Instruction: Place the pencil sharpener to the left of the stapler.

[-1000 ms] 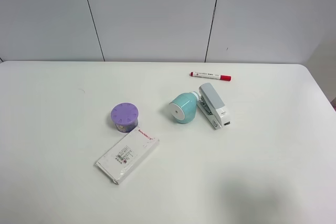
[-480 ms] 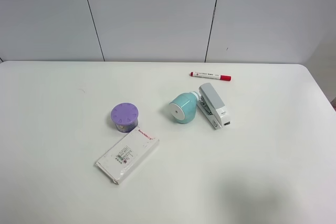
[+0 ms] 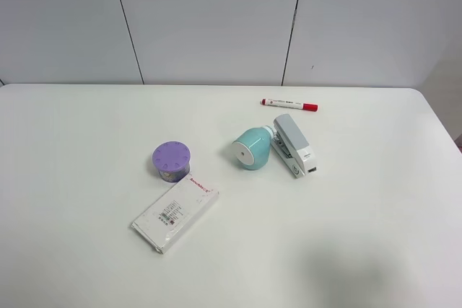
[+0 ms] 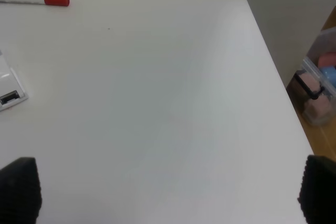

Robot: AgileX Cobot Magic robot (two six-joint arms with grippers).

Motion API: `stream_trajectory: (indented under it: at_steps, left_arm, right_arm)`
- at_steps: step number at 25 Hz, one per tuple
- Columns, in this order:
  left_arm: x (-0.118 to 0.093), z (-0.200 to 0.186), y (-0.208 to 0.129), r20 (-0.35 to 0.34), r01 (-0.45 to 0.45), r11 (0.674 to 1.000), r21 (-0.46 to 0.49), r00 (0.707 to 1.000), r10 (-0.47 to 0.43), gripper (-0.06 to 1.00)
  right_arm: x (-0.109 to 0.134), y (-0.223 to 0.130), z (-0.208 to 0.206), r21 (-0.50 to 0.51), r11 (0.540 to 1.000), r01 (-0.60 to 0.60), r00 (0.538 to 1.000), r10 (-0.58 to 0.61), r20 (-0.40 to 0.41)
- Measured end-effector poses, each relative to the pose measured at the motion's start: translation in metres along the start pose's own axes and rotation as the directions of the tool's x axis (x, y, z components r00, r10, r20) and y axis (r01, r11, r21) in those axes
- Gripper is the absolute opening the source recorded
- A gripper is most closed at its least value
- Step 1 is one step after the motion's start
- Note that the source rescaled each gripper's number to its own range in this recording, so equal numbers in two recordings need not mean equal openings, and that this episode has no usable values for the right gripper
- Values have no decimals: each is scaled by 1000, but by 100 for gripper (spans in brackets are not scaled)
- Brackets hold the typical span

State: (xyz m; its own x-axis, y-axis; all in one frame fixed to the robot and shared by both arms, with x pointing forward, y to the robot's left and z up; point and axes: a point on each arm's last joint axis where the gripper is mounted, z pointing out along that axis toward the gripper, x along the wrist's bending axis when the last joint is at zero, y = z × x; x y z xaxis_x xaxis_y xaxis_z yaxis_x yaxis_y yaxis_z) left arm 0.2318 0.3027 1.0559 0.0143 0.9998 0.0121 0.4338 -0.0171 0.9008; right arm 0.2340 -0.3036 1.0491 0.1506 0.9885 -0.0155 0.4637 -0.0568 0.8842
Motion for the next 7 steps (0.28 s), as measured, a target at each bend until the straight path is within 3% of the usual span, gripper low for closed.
stream_trajectory:
  at_steps: [7]
  left_arm:
    - [0, 0, 0, 0, 0, 1000, 0, 1000, 0, 98]
  right_arm:
    - [0, 0, 0, 0, 1000, 0, 1000, 0, 0]
